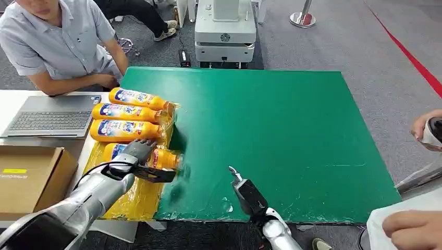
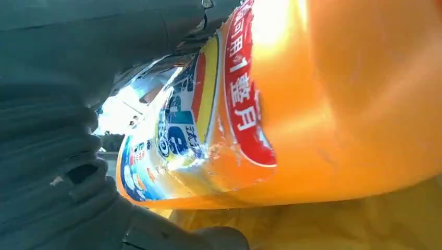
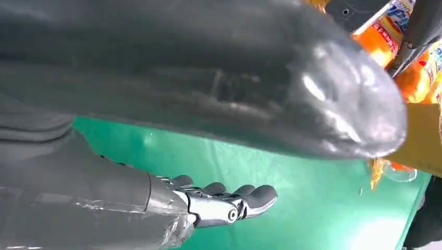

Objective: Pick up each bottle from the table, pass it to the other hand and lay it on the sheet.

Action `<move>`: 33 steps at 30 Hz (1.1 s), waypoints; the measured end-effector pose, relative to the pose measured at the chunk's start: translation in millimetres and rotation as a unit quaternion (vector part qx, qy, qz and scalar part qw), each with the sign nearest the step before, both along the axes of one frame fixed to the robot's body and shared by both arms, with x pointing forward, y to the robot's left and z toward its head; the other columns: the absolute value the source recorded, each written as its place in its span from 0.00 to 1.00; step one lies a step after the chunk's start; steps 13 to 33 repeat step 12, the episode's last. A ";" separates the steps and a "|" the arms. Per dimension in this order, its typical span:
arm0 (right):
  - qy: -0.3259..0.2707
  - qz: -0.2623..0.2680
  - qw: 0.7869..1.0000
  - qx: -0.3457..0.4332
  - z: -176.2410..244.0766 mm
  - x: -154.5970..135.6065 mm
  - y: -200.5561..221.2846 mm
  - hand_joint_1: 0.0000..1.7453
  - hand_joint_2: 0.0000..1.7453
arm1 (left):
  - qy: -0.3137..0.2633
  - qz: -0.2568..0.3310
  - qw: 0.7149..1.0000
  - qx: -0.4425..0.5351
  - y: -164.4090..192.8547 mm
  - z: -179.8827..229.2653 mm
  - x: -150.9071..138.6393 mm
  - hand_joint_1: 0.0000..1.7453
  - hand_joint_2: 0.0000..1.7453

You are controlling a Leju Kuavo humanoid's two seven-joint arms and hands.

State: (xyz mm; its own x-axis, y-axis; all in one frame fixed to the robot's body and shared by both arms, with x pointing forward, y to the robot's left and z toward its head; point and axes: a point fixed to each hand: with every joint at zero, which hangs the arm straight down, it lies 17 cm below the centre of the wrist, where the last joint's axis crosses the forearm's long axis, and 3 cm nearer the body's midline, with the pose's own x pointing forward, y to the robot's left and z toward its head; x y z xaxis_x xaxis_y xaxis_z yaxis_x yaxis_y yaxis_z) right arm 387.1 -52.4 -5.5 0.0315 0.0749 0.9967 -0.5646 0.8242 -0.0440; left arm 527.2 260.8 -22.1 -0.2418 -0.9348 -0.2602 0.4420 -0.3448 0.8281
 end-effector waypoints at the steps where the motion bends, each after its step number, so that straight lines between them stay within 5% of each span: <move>1: 0.000 -0.002 1.000 0.000 -0.3 0.2 -0.9 0.00 0.00 | 0.000 -0.001 1.000 -0.002 -1.1 -0.5 -0.6 0.00 1.00; 12: 0.000 -0.024 1.000 -0.012 -10.2 -5.0 -24.0 0.00 0.00 | -0.048 -0.057 0.991 -0.109 -52.2 24.3 -19.1 0.00 1.00; 33: 0.000 -0.024 1.000 -0.012 -10.2 -5.0 -24.0 0.00 0.00 | -0.048 -0.057 0.991 -0.109 -52.2 24.3 -19.1 0.00 1.00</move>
